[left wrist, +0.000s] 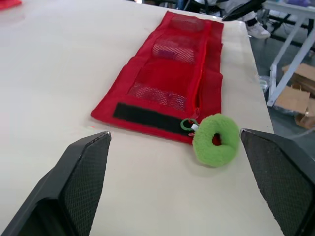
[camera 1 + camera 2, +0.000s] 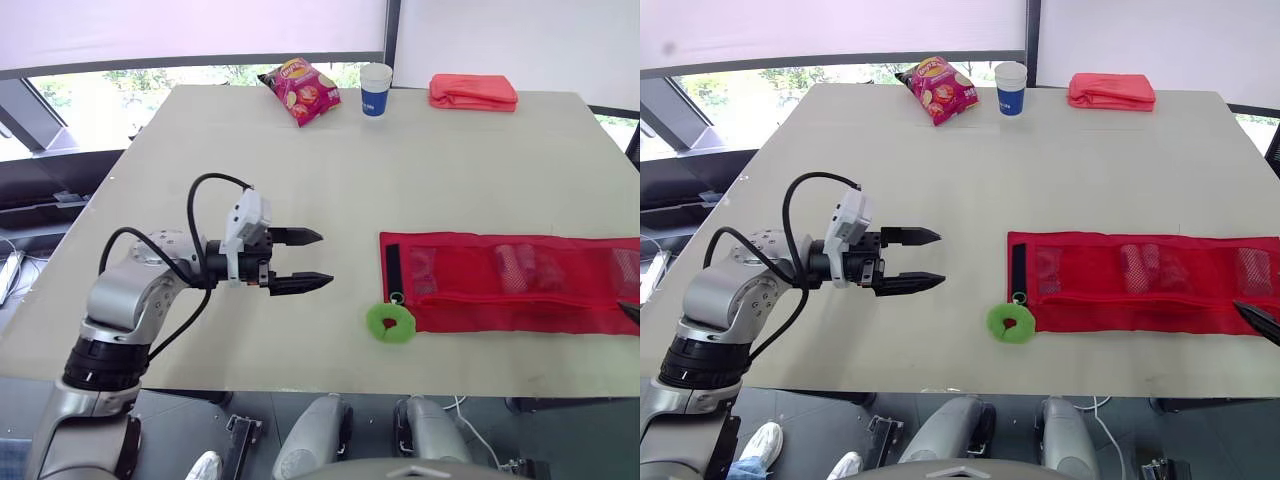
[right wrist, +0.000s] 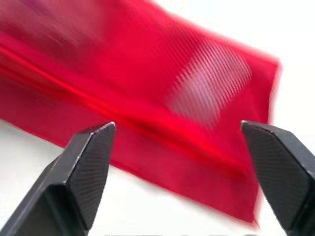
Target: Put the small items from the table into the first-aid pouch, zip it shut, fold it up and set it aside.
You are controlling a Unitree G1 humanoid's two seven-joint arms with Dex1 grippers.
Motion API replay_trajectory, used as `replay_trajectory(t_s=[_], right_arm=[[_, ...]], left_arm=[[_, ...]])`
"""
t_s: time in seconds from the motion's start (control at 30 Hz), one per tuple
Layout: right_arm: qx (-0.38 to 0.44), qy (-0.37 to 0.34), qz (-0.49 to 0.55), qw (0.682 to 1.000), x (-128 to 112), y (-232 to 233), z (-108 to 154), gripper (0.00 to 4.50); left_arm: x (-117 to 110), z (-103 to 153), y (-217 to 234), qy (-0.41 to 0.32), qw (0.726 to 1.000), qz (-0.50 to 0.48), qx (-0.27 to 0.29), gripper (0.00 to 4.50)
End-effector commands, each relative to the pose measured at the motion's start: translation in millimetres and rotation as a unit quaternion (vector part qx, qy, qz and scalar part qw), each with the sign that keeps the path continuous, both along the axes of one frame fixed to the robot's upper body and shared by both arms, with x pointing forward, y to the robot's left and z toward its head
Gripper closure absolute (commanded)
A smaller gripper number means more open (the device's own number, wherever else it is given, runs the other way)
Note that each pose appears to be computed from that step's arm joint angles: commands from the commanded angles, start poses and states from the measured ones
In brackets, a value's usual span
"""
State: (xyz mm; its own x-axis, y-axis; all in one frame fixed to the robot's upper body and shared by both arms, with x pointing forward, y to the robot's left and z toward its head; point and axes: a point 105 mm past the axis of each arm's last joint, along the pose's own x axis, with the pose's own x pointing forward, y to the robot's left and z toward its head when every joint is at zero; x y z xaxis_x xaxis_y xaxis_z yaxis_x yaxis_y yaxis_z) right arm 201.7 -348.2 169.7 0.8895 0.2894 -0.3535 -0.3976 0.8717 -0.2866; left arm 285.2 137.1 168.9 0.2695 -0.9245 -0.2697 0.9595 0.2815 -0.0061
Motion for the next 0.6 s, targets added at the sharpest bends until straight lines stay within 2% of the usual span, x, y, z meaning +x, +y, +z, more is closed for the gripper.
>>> replay_trajectory(t_s=[0.03, 0.1, 0.27, 0.43, 0.6], right_arm=[[0.035, -0.055, 0.082, 0.995, 1.6, 51.7, 23.2, 0.06], [0.064, -0.074, 0.126, 0.987, 1.1, 84.3, 27.8, 0.06], [0.107, -0.084, 0.182, 0.974, -8.1, 122.6, 28.4, 0.06], [0.11, -0.061, 0.209, 0.97, -22.8, 133.6, 17.3, 0.06], [0.096, -0.047, 0.221, 0.969, -36.0, 136.3, 7.7, 0.06]], left_arm=[[29.4, -8.0, -14.4, 0.028, 0.996, 0.085, -0.015, 0.0], [39.9, -20.8, -29.0, 0.045, 0.994, 0.102, -0.009, 0.0], [52.8, -44.9, -50.0, 0.081, 0.992, 0.097, 0.01, 0.0], [70.4, -61.7, -67.1, 0.095, 0.99, 0.094, 0.034, 0.0], [78.5, -63.2, -95.8, 0.093, 0.993, 0.065, 0.027, 0.0]])
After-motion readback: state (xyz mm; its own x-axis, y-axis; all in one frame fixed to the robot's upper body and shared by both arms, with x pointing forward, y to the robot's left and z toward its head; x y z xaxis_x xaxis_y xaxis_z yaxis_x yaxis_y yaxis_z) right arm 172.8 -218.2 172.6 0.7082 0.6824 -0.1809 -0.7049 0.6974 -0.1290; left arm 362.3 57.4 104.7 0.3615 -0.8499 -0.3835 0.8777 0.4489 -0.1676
